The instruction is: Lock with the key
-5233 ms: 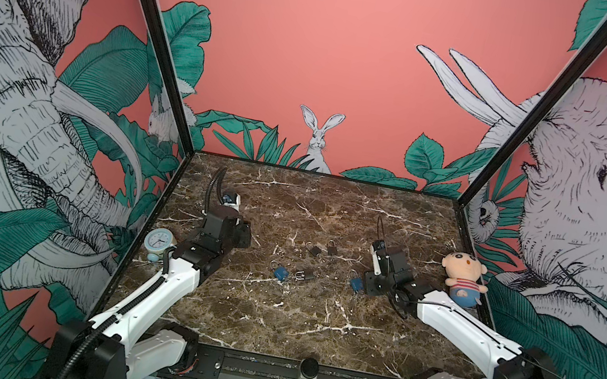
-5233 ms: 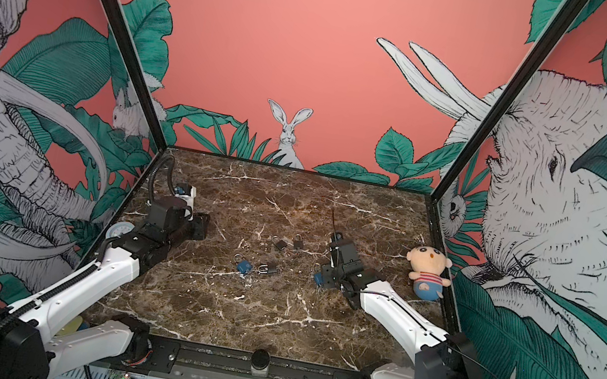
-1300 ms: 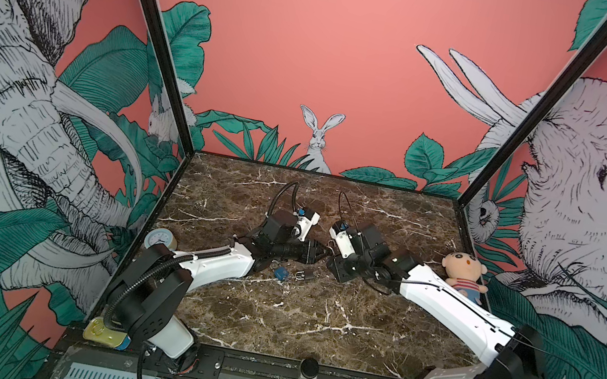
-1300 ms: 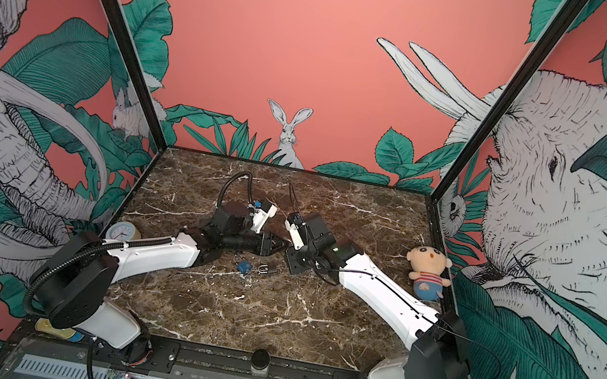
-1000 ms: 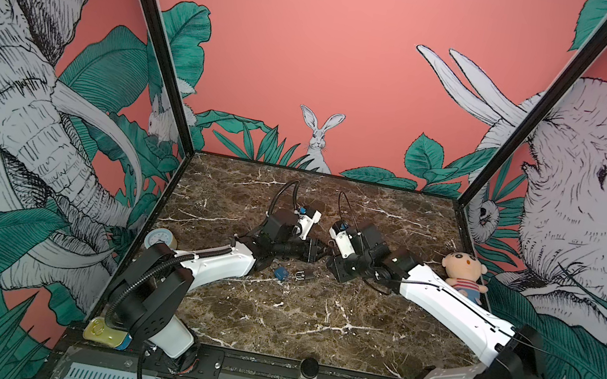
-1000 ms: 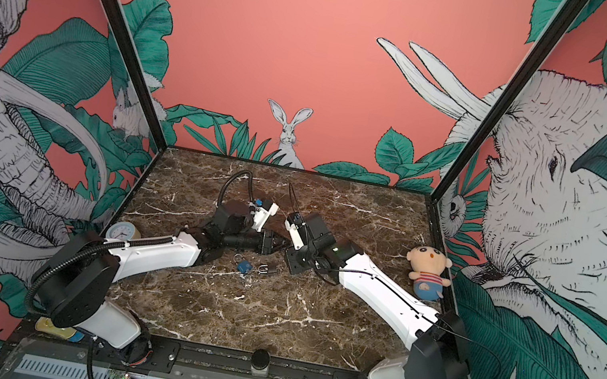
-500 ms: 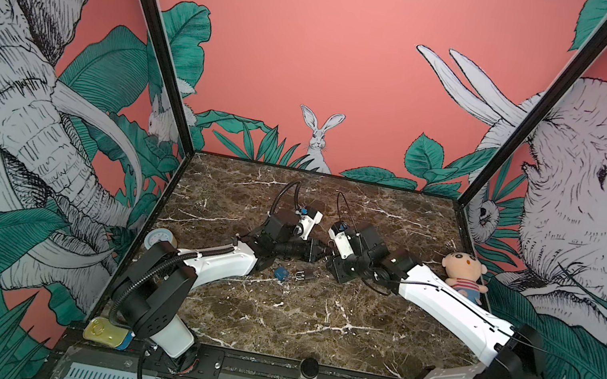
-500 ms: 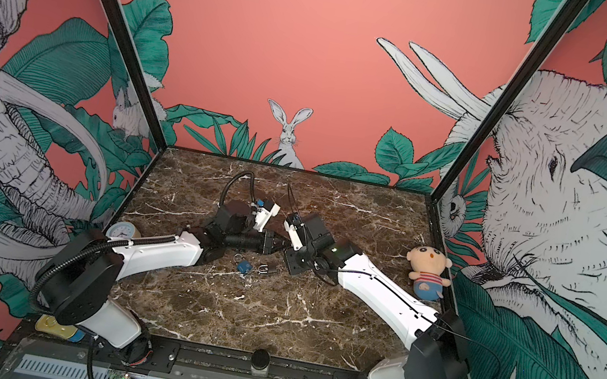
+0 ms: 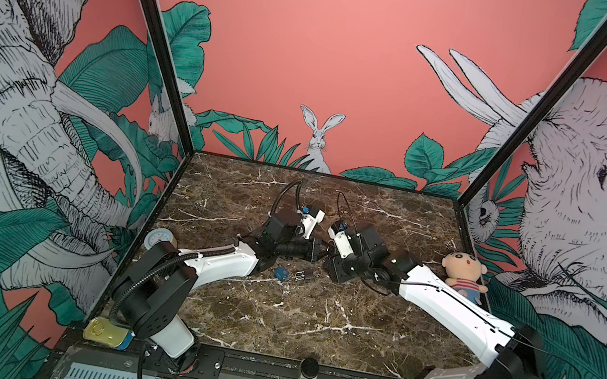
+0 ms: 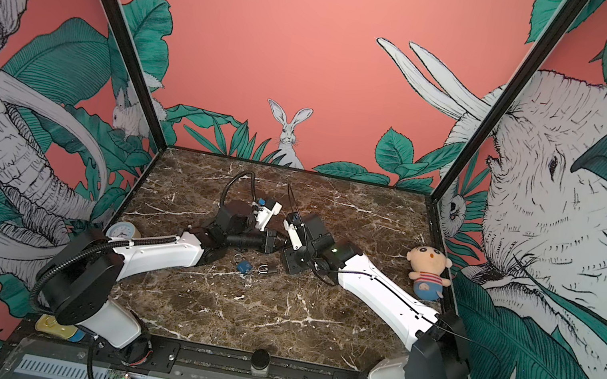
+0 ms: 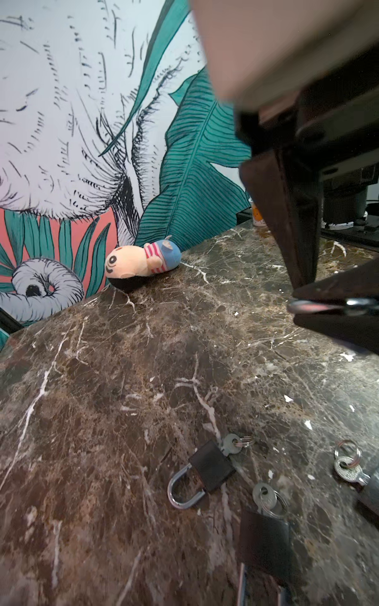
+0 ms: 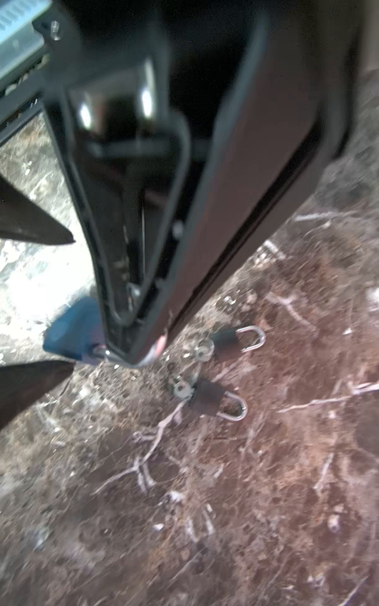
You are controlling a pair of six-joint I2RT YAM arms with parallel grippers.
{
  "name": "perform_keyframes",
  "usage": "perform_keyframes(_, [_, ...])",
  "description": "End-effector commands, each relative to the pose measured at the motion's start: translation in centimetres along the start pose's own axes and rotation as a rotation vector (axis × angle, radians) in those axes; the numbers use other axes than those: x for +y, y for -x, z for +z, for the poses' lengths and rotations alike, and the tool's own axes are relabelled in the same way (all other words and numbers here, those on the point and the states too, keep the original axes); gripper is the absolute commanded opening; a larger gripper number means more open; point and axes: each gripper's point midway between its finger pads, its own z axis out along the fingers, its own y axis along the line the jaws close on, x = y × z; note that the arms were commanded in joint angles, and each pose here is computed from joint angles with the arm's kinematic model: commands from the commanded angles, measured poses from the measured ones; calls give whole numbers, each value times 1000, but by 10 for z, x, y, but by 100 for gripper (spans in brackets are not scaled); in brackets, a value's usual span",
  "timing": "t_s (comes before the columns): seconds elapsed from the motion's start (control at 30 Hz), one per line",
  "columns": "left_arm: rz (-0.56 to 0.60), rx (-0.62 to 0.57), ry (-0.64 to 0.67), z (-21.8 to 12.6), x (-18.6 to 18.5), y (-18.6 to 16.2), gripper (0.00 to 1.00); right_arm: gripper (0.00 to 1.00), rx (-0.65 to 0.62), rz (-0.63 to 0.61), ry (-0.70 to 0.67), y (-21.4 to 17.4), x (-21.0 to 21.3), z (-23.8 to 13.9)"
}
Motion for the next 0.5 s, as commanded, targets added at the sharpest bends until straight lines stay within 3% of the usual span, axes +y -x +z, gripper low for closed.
perform_keyframes(0.0, [-33,-118,5,-9,-9,26,0,59,-138,43,66,21,10,-28])
perform_keyframes(0.27, [-157,-188,-14,-14,-23,51,0,59,-349,211,182,34,-18,-63])
perform_keyframes(0.47, [-240,-221,-17,-25,-36,64,0,58,-410,206,211,35,-26,-66])
